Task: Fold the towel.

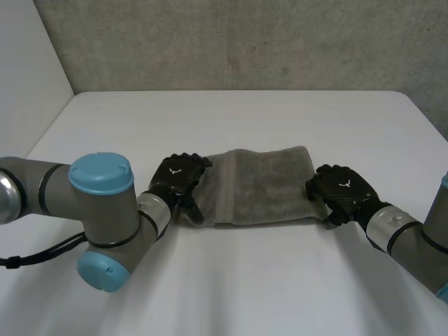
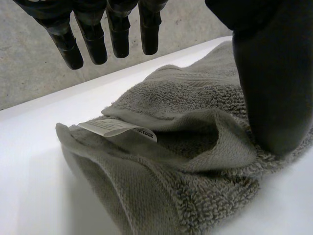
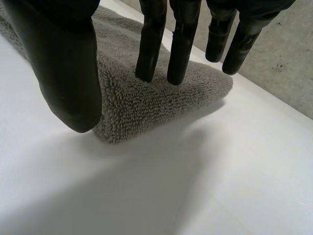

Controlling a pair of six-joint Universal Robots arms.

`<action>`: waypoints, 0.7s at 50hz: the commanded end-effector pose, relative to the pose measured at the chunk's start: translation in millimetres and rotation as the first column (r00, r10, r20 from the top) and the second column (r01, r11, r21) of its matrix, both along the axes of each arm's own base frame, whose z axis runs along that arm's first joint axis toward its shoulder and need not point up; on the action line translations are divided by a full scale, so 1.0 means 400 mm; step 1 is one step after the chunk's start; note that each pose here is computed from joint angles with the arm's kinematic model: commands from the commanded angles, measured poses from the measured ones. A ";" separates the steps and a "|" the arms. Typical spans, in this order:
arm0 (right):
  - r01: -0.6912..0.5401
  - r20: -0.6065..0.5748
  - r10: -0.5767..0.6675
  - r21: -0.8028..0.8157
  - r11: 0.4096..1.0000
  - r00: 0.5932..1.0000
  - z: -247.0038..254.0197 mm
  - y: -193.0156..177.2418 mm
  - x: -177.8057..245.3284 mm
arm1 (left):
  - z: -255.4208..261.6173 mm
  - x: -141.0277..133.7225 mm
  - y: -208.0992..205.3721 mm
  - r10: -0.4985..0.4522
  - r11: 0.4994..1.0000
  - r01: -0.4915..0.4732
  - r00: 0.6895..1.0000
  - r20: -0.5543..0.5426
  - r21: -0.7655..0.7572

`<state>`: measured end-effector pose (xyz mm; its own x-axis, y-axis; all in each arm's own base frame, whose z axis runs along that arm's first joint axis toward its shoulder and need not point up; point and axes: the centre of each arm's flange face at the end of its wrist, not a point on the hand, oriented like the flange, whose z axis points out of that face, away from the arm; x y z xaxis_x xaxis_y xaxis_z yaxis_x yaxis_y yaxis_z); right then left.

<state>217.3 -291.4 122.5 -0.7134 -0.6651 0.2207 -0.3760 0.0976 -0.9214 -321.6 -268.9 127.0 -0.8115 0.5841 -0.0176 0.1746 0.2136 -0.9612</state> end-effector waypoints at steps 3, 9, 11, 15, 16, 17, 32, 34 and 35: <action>0.014 0.006 -0.014 0.005 1.000 1.000 -0.010 -0.011 -0.008 | -0.003 0.003 -0.001 0.008 1.000 -0.008 1.000 0.004 0.002; 0.013 0.002 -0.014 0.029 0.999 1.000 -0.036 -0.013 -0.007 | 0.000 0.008 0.000 0.025 1.000 -0.025 1.000 0.006 0.005; 0.013 0.003 -0.014 0.026 1.000 1.000 -0.038 -0.014 -0.007 | 0.000 0.011 0.000 0.031 0.999 -0.032 0.999 0.007 0.006; 0.014 0.007 -0.014 0.004 1.000 1.000 -0.041 -0.022 -0.006 | 0.000 0.015 0.002 0.036 0.999 -0.037 0.999 0.008 0.009; 0.014 0.007 -0.014 0.004 1.000 1.000 -0.041 -0.022 -0.006 | 0.000 0.015 0.002 0.036 0.999 -0.037 0.999 0.008 0.009; 0.015 0.008 -0.015 -0.008 1.000 1.000 -0.041 -0.025 -0.005 | 0.000 0.018 0.001 0.039 0.999 -0.040 0.999 0.009 0.010; 0.033 0.017 -0.033 -0.004 0.999 0.999 -0.011 -0.032 -0.047 | 0.048 0.063 -0.012 0.086 0.996 -0.086 0.996 -0.009 -0.014; 0.030 0.019 -0.030 -0.010 1.000 0.999 0.008 -0.031 -0.058 | 0.053 0.072 -0.013 0.095 0.995 -0.095 0.995 -0.010 -0.016; 0.027 0.023 -0.027 -0.019 0.999 0.999 0.029 -0.033 -0.065 | 0.053 0.072 -0.013 0.095 0.995 -0.095 0.995 -0.010 -0.016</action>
